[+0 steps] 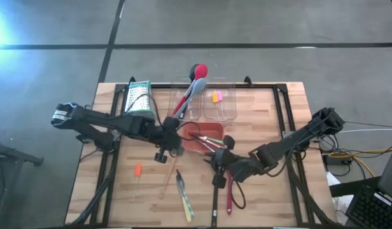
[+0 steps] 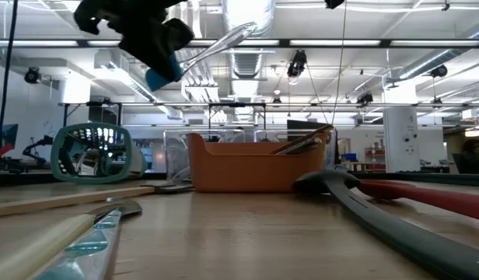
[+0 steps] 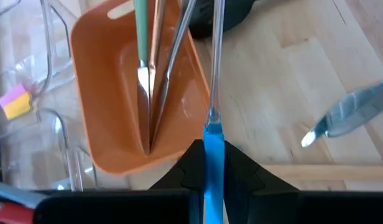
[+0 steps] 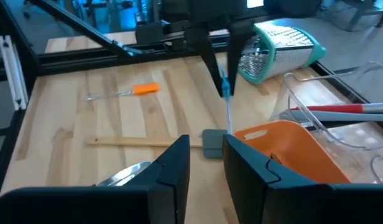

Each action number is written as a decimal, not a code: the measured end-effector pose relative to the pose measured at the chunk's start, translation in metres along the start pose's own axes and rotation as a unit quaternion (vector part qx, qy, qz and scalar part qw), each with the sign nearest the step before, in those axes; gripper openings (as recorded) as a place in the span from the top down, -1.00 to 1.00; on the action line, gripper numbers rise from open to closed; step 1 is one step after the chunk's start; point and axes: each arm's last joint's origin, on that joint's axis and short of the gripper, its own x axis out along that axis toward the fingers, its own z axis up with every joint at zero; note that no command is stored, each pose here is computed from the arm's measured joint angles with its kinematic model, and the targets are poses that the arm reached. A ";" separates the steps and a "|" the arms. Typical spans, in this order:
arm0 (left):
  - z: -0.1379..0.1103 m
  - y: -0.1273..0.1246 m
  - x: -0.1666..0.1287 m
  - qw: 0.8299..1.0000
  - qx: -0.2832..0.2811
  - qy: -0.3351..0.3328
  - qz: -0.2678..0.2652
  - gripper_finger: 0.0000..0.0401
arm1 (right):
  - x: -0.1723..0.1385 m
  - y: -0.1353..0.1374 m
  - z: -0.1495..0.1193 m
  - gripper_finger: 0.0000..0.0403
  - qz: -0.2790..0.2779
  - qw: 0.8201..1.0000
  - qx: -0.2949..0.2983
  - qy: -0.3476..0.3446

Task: Pick & Place Kitchen Items
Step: Put the blue spatula into the right transparent bin

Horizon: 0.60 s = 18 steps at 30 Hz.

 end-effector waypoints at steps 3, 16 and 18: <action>0.011 0.002 0.006 1.000 0.006 0.004 -0.001 0.86 | 0.002 -0.002 0.001 0.50 0.005 1.000 -0.015 0.006; 0.049 0.015 0.014 0.998 0.015 0.057 0.029 0.86 | 0.005 -0.011 -0.007 0.25 -0.015 0.997 -0.054 0.047; 0.053 0.016 0.012 0.998 0.017 0.055 0.029 0.86 | 0.006 -0.012 -0.007 0.23 -0.019 0.997 -0.055 0.049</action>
